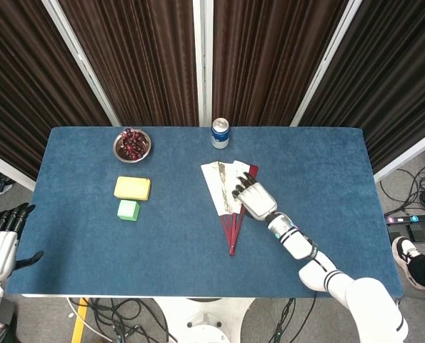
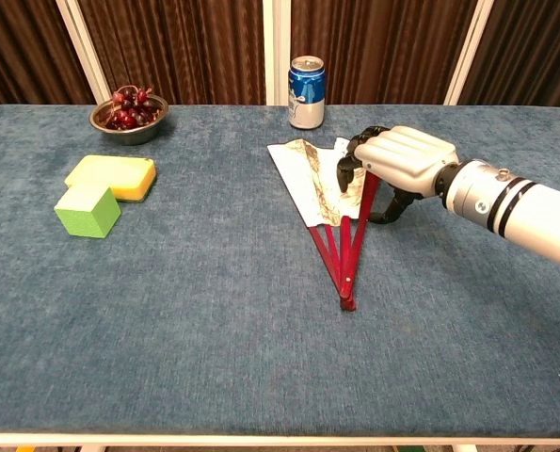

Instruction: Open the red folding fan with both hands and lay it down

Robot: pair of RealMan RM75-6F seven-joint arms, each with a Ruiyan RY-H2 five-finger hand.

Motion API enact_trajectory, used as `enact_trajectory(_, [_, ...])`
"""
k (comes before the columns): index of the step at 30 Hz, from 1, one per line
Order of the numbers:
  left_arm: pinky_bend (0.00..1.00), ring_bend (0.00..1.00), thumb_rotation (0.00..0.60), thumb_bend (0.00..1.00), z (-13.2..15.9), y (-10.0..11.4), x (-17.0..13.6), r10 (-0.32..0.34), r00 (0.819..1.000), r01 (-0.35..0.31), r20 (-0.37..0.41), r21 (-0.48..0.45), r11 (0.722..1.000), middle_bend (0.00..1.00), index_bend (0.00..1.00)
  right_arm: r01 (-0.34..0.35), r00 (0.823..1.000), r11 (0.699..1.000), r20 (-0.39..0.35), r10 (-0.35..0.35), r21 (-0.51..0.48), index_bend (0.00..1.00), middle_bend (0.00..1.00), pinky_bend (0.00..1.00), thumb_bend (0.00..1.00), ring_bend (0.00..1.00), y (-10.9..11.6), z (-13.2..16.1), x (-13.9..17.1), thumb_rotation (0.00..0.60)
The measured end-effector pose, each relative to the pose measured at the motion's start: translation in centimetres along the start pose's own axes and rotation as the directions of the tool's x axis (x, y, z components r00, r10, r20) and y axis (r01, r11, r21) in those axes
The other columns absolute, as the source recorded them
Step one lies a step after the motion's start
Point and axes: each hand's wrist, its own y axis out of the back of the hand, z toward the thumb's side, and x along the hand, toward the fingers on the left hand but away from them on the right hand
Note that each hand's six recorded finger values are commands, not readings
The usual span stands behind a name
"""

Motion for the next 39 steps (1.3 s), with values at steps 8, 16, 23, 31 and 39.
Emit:
enact_trajectory(8, [0.13, 0.15, 0.600, 0.19, 0.1, 0.2, 0.1, 0.005, 1.000, -0.004, 0.008, -0.007, 1.000, 0.20, 0.16, 0.047, 0.999, 0.999, -0.012, -0.046, 0.018, 0.51, 0.42, 0.07, 0.41, 0.17, -0.4, 0.3, 0.1, 0.600])
enact_trajectory(16, [0.13, 0.15, 0.600, 0.18, 0.1, 0.8, 0.1, 0.027, 1.000, -0.027, 0.017, -0.005, 1.000, 0.20, 0.16, 0.073, 0.994, 0.993, -0.083, -0.066, 0.095, 0.66, 0.51, 0.09, 0.72, 0.27, -0.2, 1.4, -0.3, 0.600])
enact_trajectory(23, [0.13, 0.15, 0.600, 0.18, 0.8, 1.9, 0.8, 0.070, 0.996, -0.071, 0.063, 0.000, 0.998, 0.20, 0.16, 0.134, 0.983, 0.983, -0.146, -0.115, 0.128, 0.78, 0.60, 0.14, 0.95, 0.35, 1.7, 1.5, -0.7, 0.600])
enact_trajectory(31, [0.13, 0.15, 0.600, 0.18, 2.4, 2.8, 2.4, 0.109, 0.986, -0.096, 0.125, -0.105, 0.990, 0.20, 0.16, 0.235, 0.954, 0.961, -0.223, -0.200, 0.144, 0.90, 0.67, 0.16, 0.99, 0.43, 5.8, 0.1, -0.2, 0.600])
enact_trajectory(39, [0.17, 0.15, 0.600, 0.18, 5.6, 3.0, 5.4, 0.116, 0.967, -0.021, 0.229, -0.380, 0.925, 0.20, 0.16, 0.292, 0.923, 0.953, -0.284, -0.258, 0.085, 0.94, 0.70, 0.17, 0.96, 0.45, 10.1, -0.4, 0.8, 0.600])
